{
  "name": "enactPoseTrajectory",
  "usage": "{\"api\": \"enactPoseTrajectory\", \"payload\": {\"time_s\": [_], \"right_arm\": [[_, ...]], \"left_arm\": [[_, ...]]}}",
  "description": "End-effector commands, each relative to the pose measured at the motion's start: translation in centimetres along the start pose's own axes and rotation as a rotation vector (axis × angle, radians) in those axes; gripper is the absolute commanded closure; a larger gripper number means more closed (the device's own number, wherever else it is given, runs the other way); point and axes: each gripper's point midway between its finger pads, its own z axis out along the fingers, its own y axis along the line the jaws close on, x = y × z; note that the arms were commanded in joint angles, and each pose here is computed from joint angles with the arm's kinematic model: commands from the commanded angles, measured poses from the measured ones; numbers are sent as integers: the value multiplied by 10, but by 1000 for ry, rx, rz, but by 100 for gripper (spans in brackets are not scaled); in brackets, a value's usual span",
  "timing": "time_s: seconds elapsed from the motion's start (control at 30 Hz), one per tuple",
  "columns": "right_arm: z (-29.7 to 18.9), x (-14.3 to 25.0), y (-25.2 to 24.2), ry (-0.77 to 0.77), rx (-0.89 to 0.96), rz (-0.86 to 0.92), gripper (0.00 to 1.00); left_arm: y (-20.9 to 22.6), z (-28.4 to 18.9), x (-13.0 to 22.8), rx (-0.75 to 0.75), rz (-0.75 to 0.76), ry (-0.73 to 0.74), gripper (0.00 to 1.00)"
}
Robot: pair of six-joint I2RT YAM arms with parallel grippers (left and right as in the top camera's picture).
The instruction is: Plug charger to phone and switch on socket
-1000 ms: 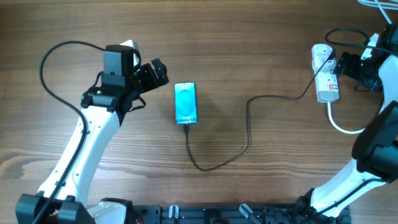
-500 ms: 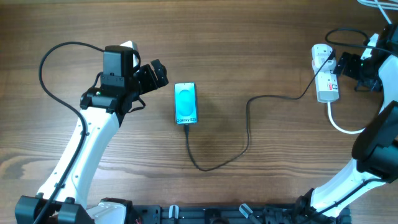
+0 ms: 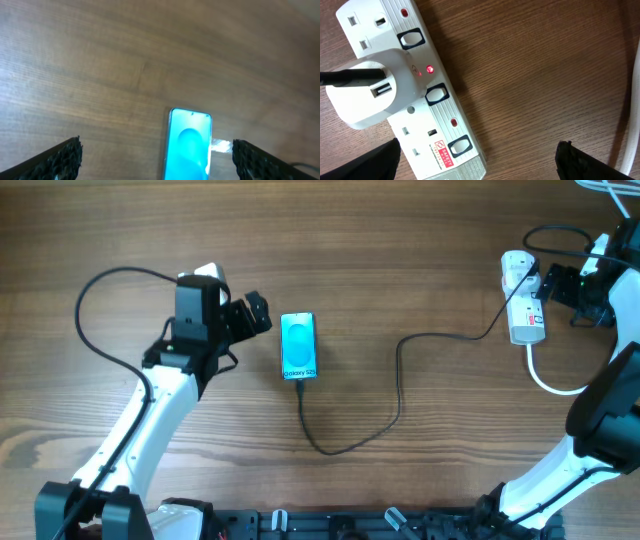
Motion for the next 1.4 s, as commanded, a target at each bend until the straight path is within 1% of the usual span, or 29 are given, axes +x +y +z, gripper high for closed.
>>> {"api": "enactPoseTrajectory", "payload": {"time_s": [0.0, 0.13, 0.27, 0.3, 0.6, 0.87, 1.07, 1.27, 1.37], "right_arm": [[-12, -8, -3, -34, 14, -15, 0], [-12, -8, -3, -34, 14, -15, 0], [-12, -8, -3, -34, 14, -15, 0], [-12, -8, -3, -34, 14, -16, 0], [-12, -8, -3, -34, 14, -15, 0], [-12, -8, -3, -34, 14, -15, 0], [-12, -8, -3, -34, 14, -15, 0], [-12, -9, -3, -38, 14, -15, 0], [-12, -9, -3, -38, 14, -15, 0]], "left_arm": [[16, 6, 27, -7, 1, 11, 0], [32, 12, 58, 9, 0, -11, 0], [47, 17, 83, 9, 0, -10, 0], [53, 18, 94, 3, -1, 1, 0], [77, 18, 137, -47, -7, 77, 0], [88, 14, 157, -47, -6, 67, 0], [92, 5, 165, -10, -1, -2, 0], [98, -3, 165, -11, -12, -49, 0], [108, -8, 166, -43, -39, -44, 0]]}}
